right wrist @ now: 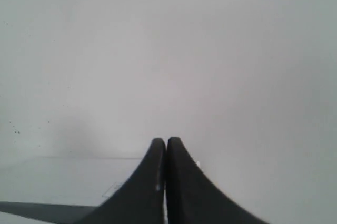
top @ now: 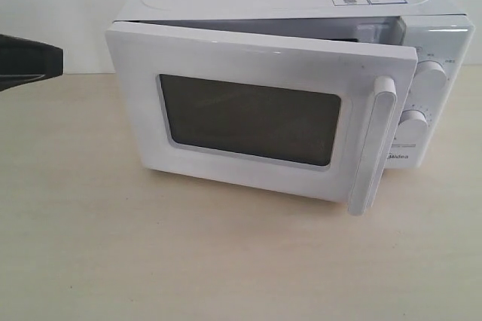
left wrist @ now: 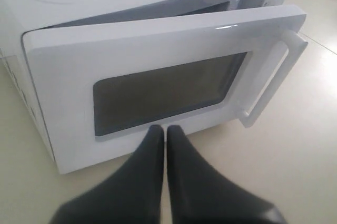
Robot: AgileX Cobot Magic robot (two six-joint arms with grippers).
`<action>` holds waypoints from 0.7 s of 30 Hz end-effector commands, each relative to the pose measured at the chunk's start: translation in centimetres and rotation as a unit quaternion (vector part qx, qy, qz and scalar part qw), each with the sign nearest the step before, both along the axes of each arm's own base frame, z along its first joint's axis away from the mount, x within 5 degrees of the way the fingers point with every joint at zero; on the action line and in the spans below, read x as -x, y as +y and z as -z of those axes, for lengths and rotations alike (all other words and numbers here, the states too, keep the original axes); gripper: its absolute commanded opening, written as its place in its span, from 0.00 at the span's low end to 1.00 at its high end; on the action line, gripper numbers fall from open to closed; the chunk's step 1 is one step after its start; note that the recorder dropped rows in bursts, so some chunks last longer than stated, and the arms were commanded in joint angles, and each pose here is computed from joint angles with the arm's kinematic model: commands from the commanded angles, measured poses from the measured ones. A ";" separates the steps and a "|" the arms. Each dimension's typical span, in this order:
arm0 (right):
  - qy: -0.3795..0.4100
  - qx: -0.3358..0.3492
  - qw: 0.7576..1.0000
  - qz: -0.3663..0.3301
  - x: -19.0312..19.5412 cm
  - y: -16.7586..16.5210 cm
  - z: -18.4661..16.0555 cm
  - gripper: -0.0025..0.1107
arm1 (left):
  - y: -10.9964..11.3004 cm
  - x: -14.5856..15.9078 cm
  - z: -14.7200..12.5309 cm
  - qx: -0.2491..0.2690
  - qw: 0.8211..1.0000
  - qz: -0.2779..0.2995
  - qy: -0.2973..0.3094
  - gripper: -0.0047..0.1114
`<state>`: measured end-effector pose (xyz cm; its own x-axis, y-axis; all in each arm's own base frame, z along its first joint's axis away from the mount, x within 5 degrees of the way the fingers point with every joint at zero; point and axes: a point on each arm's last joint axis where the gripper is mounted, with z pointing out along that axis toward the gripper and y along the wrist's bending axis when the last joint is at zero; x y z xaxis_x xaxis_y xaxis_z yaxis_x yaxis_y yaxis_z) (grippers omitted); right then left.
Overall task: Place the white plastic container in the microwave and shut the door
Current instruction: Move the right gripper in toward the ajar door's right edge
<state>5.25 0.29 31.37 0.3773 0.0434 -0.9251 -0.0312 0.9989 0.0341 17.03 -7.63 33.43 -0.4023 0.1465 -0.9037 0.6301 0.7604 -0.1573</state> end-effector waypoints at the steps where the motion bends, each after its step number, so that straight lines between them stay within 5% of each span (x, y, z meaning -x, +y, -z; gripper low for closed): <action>1: 0.016 0.050 0.996 -0.070 -2.3 1.4 -1.8 0.02 | 0.2 0.5 0.7 0.000 1.000 -0.014 -0.005 0.08; 7: 0.135 0.053 0.957 -0.253 -7.0 4.2 -1.4 0.02 | 0.2 0.8 2.1 -0.004 1.000 -0.009 0.019 0.08; 16: 0.209 0.058 0.930 -0.296 -12.4 4.7 -0.7 0.02 | 0.3 0.9 2.7 -0.006 1.000 -0.012 0.027 0.08; 21: 0.208 0.168 0.921 -0.282 -12.7 6.5 -0.4 0.02 | 0.3 0.9 2.7 -0.007 1.000 -0.012 0.025 0.08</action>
<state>17.85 5.84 31.57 -0.0760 -0.0458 -0.9961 -0.5920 0.8059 0.0081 16.27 -7.32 30.73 -0.4575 0.1522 -0.8761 0.6040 0.7763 -0.1806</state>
